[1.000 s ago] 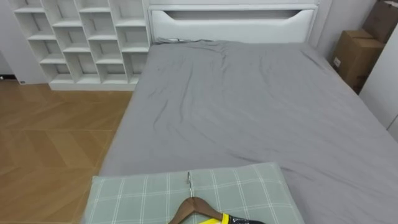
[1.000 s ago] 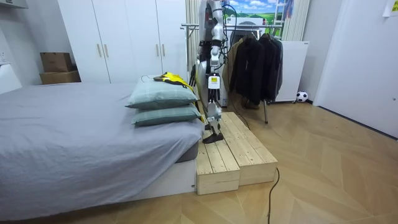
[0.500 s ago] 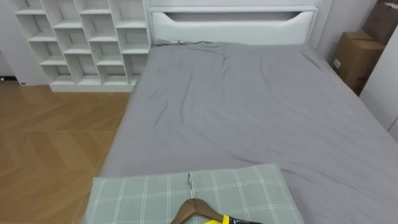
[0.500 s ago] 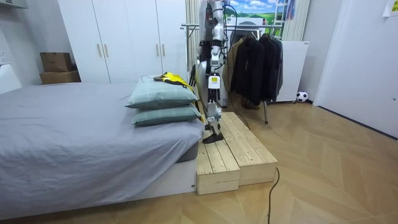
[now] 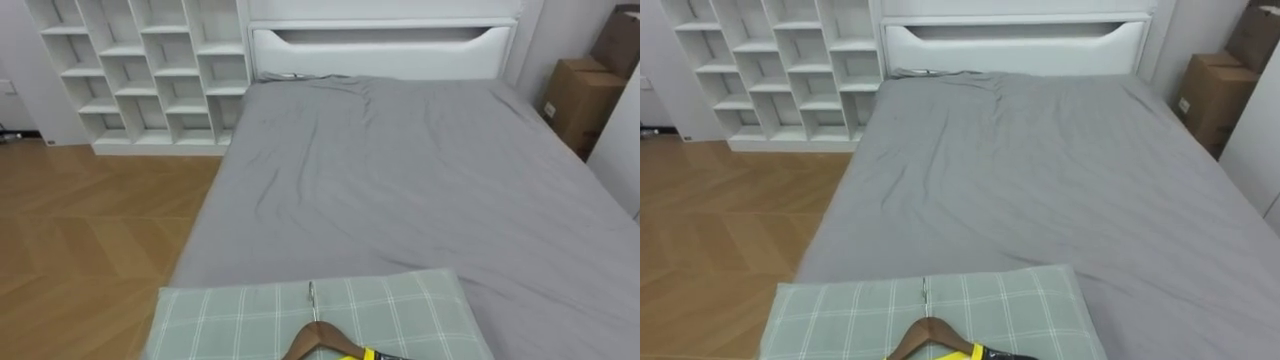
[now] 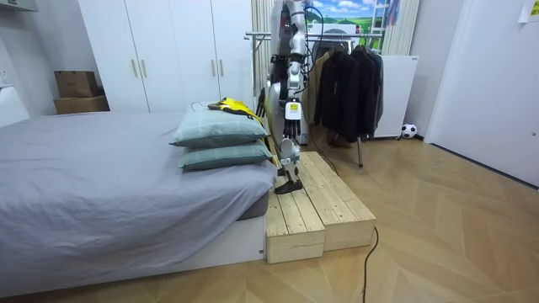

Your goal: Hang clothes

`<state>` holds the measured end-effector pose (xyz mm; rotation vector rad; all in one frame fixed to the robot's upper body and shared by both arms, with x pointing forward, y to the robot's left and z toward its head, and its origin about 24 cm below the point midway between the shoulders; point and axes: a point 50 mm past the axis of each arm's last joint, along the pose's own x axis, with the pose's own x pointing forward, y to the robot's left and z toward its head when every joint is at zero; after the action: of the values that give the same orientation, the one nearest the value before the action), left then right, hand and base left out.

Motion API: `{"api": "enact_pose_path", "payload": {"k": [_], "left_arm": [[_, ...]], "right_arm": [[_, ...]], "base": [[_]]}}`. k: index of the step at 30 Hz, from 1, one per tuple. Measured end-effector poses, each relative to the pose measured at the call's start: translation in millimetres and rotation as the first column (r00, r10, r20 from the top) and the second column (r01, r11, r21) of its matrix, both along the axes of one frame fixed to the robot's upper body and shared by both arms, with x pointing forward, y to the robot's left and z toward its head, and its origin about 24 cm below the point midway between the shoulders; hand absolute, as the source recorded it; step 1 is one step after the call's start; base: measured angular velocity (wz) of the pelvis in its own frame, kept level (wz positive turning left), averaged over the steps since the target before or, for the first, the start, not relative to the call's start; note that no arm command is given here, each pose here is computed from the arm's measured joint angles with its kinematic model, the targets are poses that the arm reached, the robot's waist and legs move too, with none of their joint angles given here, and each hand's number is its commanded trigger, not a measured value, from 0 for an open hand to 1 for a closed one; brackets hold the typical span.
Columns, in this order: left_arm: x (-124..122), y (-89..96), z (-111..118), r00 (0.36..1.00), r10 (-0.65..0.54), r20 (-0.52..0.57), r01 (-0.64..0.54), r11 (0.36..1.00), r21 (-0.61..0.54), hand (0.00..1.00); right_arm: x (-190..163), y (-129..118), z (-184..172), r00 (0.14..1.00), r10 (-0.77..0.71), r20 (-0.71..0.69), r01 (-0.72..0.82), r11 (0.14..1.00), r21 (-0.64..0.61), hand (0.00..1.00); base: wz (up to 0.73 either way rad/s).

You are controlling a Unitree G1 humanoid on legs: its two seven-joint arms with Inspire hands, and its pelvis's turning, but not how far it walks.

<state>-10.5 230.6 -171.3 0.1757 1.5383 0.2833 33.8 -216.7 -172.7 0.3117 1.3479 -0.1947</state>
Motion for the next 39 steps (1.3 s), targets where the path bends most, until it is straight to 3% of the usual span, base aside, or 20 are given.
{"api": "enact_pose_path", "payload": {"k": [7, 13, 17, 24, 32, 36, 39], "left_arm": [[0.1, 20.5, 6.7, 0.979, 0.184, 0.089, -0.195, 0.97, 0.146, 0.0], [14.7, 42.5, 19.1, 0.934, 0.241, 0.266, -0.314, 0.907, 0.281, 0.0], [22.2, 50.8, 25.6, 0.917, 0.226, 0.328, -0.34, 0.873, 0.35, 0.0], [34.1, 59.5, 36.1, 0.903, 0.149, 0.402, -0.334, 0.832, 0.443, 0.0], [74.6, 63.9, 57.9, 0.846, -0.078, 0.527, -0.266, 0.795, 0.545, 0.0], [108.2, 63.2, 81.7, 0.752, -0.287, 0.593, -0.219, 0.741, 0.635, 0.0], [126.1, 59.3, 92.6, 0.694, -0.363, 0.622, -0.216, 0.719, 0.661, 0.0]], "right_arm": [[-1.1, -5.6, 1.0, 1.0, -0.008, 0.0, 0.008, 1.0, -0.011, 0.0], [-7.6, -12.6, 2.3, 1.0, -0.011, 0.002, 0.011, 0.999, -0.032, 0.0], [-8.4, -14.6, 2.5, 1.0, -0.003, -0.003, 0.003, 0.999, -0.042, 0.0], [-8.3, -19.5, 3.7, 1.0, 0.011, 0.002, -0.011, 0.998, -0.058, 0.0], [-4.5, -22.9, 5.2, 0.999, 0.047, 0.028, -0.045, 0.996, -0.076, 0.0], [-2.6, -23.3, 5.7, 0.996, 0.076, 0.043, -0.072, 0.993, -0.089, 0.0], [-2.3, -23.5, 5.8, 0.996, 0.076, 0.048, -0.072, 0.993, -0.09, 0.0]], "base": [[0.0], [0.0], [0.08], [0.05], [0.0], [0.0], [0.0]]}}
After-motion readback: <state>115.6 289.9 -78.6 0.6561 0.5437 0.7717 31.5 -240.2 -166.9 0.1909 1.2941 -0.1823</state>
